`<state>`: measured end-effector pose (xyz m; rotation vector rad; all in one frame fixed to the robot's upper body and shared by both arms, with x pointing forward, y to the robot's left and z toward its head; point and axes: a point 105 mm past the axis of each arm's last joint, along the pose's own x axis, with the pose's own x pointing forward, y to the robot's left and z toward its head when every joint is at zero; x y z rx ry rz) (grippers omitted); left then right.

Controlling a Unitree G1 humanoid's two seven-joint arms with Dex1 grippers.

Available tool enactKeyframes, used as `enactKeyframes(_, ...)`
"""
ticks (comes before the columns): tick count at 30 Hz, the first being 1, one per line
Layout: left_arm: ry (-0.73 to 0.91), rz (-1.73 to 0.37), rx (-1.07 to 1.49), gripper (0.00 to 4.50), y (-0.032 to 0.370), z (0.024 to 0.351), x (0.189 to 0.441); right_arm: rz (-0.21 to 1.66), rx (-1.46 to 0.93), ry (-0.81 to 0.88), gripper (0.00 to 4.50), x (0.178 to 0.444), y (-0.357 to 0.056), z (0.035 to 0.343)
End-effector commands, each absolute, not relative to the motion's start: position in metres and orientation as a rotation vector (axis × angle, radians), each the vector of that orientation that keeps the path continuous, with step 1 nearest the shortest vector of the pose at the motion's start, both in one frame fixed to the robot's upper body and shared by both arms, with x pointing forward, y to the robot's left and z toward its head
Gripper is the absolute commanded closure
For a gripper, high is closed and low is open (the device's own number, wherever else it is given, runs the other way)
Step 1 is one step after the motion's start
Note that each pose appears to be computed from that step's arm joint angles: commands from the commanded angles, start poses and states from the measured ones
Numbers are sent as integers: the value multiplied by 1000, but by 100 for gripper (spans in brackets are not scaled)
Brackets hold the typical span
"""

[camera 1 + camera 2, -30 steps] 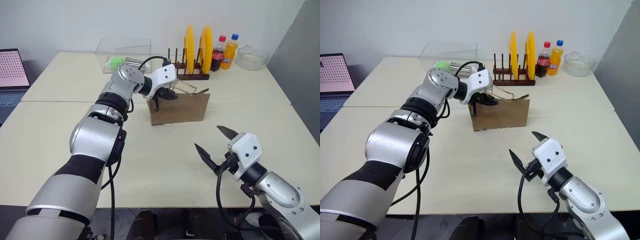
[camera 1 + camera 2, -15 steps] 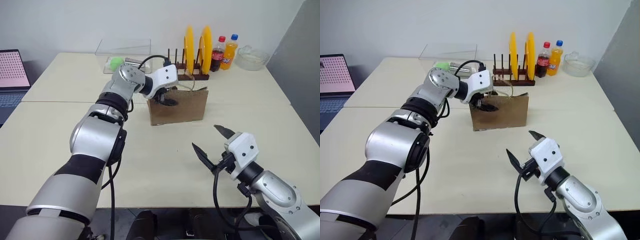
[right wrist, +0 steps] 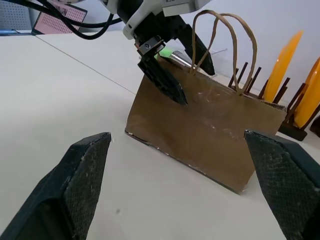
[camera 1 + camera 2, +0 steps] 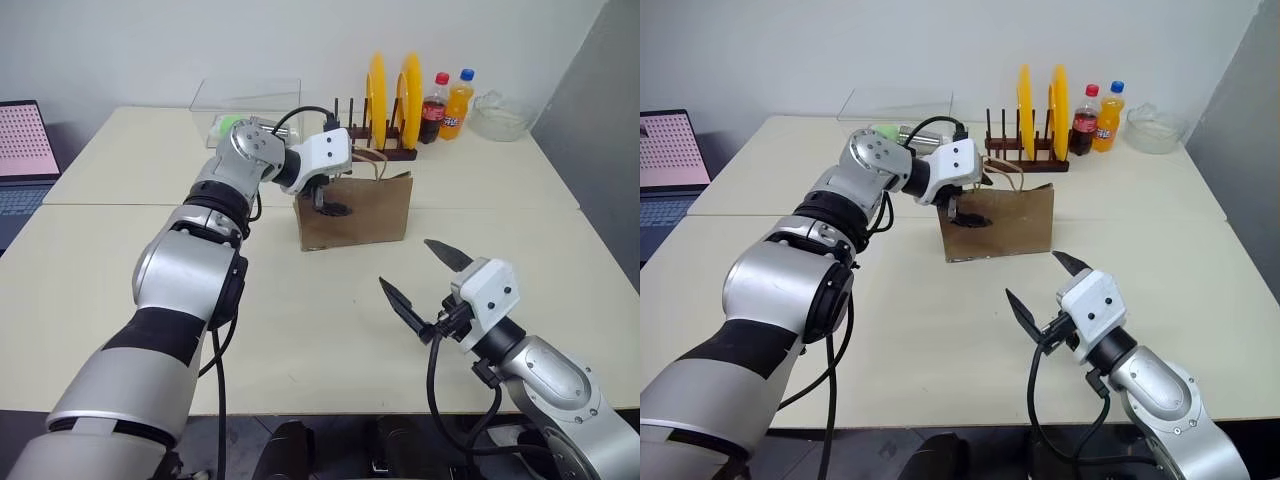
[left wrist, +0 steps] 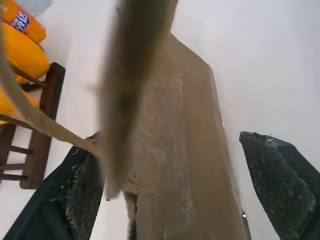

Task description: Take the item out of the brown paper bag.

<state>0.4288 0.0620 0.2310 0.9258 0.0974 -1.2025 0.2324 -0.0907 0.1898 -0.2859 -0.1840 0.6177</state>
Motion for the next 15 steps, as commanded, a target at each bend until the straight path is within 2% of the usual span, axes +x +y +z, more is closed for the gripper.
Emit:
enactKeyframes(1,-28,-1168,938,21,61,269,428,623,-297,-234,0,229,-88,199)
enactKeyframes(9,-134,-1110,836,21,79,301,427,625,-306,-238,0,231,-88,199)
enactKeyframes(15,-161,-1084,747,21,97,305,427,636,-331,-248,0,236,-88,200)
